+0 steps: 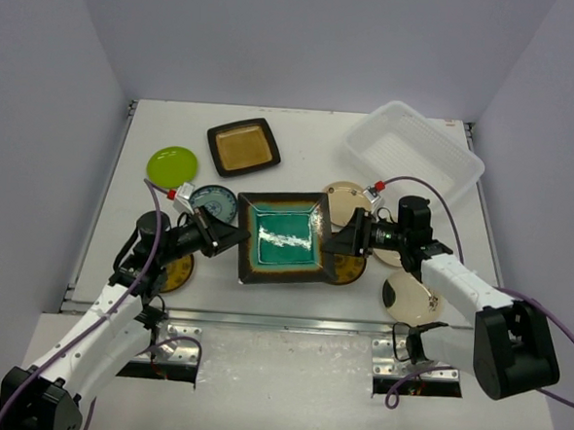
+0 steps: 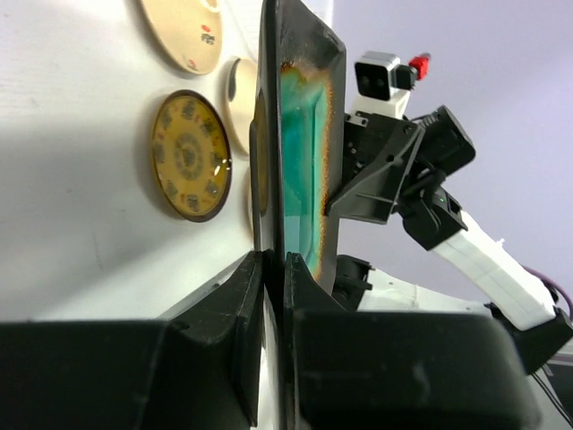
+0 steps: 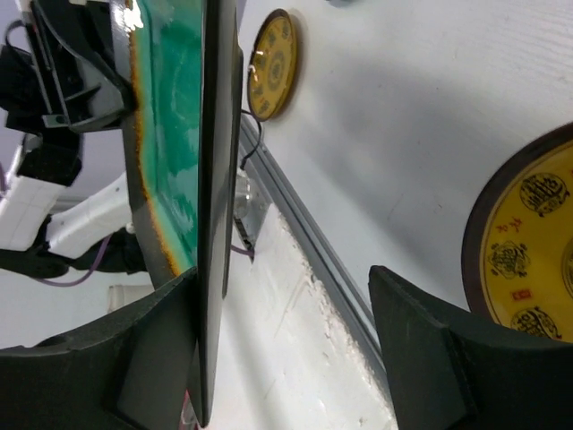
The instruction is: Place the plates into the plastic bin on the countertop
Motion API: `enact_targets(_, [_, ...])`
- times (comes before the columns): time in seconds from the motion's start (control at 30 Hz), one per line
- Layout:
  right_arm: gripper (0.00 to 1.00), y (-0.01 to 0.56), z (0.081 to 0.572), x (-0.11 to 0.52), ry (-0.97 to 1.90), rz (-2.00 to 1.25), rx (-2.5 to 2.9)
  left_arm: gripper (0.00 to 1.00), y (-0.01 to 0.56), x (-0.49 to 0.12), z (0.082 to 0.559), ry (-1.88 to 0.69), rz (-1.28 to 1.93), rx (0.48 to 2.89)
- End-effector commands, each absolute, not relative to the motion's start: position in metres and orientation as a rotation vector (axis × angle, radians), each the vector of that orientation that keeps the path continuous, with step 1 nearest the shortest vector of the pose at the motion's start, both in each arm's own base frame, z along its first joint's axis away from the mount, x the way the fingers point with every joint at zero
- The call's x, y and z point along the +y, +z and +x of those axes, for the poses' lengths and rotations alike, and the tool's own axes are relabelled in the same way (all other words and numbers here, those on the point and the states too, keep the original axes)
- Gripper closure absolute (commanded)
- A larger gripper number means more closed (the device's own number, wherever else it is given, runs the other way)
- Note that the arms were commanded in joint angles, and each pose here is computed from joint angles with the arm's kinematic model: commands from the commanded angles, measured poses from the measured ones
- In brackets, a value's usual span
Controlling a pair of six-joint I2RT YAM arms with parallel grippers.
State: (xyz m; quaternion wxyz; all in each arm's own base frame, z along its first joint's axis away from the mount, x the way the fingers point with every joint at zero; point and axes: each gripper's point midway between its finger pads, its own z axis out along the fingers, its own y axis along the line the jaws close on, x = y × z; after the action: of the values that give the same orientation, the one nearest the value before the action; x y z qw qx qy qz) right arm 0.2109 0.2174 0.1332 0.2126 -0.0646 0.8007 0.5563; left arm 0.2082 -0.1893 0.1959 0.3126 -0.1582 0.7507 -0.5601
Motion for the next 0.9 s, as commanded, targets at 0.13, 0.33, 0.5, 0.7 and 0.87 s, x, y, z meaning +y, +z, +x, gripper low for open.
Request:
enact_targets(0.13, [0.74, 0.182, 0.221, 0.232, 1.694, -0.256, 2.047, 1.0, 0.262, -0.204, 0.199, -1.694, -0.201, 1.749])
enact_targets(0.33, [1.0, 0.205, 0.21, 0.234, 1.781, -0.3, 1.968, 1.0, 0.257, -0.204, 0.206, -1.669, -0.195, 1.755])
enact_targets(0.5, [1.0, 0.217, 0.217, 0.228, 1.75, -0.265, 1.95, 0.67, 0.261, -0.2, 0.226, -1.521, -0.186, 1.785])
enact_targets(0.7, [1.0, 0.224, 0.24, 0.205, 1.688, -0.078, 1.932, 0.0, 0.263, -0.157, 0.267, -1.072, -0.349, 1.843])
enact_targets(0.87, [1.0, 0.23, 0.268, 0.175, 1.635, 0.116, 1.914, 0.0, 0.283, -0.088, 0.278, -0.652, -0.586, 1.802])
